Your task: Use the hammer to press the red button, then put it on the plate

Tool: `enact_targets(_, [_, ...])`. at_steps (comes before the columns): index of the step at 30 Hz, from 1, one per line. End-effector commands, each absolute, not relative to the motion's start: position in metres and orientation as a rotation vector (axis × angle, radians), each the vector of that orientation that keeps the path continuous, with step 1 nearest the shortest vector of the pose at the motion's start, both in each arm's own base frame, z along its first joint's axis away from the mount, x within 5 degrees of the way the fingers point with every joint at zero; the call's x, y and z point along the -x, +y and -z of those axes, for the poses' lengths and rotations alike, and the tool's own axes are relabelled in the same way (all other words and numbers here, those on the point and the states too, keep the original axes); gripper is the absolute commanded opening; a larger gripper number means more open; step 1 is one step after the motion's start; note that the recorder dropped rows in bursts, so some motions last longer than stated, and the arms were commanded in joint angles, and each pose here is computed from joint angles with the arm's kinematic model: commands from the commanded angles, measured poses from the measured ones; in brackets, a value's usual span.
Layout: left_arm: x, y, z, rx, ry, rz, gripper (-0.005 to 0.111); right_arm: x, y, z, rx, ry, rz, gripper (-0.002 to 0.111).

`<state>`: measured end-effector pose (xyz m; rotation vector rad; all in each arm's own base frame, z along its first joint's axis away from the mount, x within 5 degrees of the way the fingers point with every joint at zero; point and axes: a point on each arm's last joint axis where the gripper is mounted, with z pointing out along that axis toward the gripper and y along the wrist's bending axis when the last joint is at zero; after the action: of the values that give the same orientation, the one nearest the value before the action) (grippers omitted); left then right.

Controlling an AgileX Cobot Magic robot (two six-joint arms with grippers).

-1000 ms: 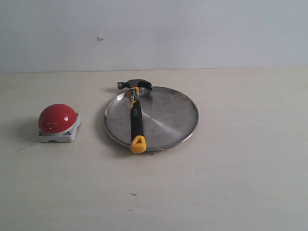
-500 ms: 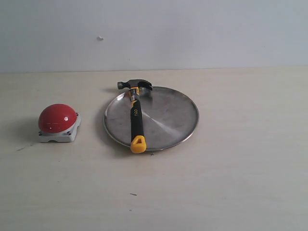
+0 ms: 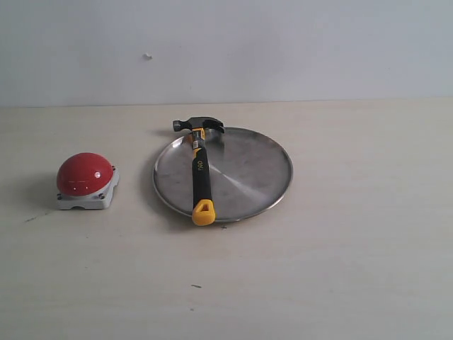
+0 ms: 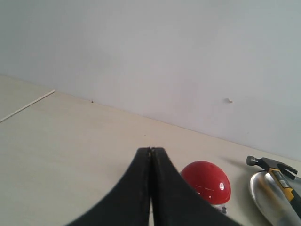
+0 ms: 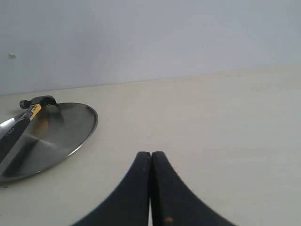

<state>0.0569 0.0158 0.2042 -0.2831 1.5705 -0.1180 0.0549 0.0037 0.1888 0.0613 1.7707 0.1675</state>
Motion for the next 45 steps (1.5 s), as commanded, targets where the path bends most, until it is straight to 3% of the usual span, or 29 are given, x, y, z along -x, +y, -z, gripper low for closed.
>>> enact_targets(1, [-0.056,0.017,-0.194,0.297,1.669,0.081,0.000,-0.055,0.003,-0.188,-0.061,1.766,-0.159,0.000])
enact_targets(4, [-0.054,0.015,-0.184,0.118,1.803,-0.044,0.000,-0.055,0.003,-0.188,-0.061,1.766,-0.159,0.000])
enact_targets(8, [-0.054,0.006,-0.181,-0.040,1.845,-0.024,0.000,-0.055,0.003,-0.188,-0.061,1.766,-0.159,0.000])
enact_targets(14, [-0.053,0.001,-0.181,0.055,1.842,0.107,0.000,-0.055,0.003,-0.188,-0.061,1.766,-0.159,0.000])
enact_targets(23, [-0.053,0.005,-0.180,0.230,1.835,0.104,0.000,-0.055,0.003,-0.188,-0.061,1.766,-0.159,0.000])
enact_targets(45, [-0.053,0.004,-0.180,0.244,1.836,0.124,0.000,-0.055,0.003,-0.188,-0.061,1.766,-0.159,0.000])
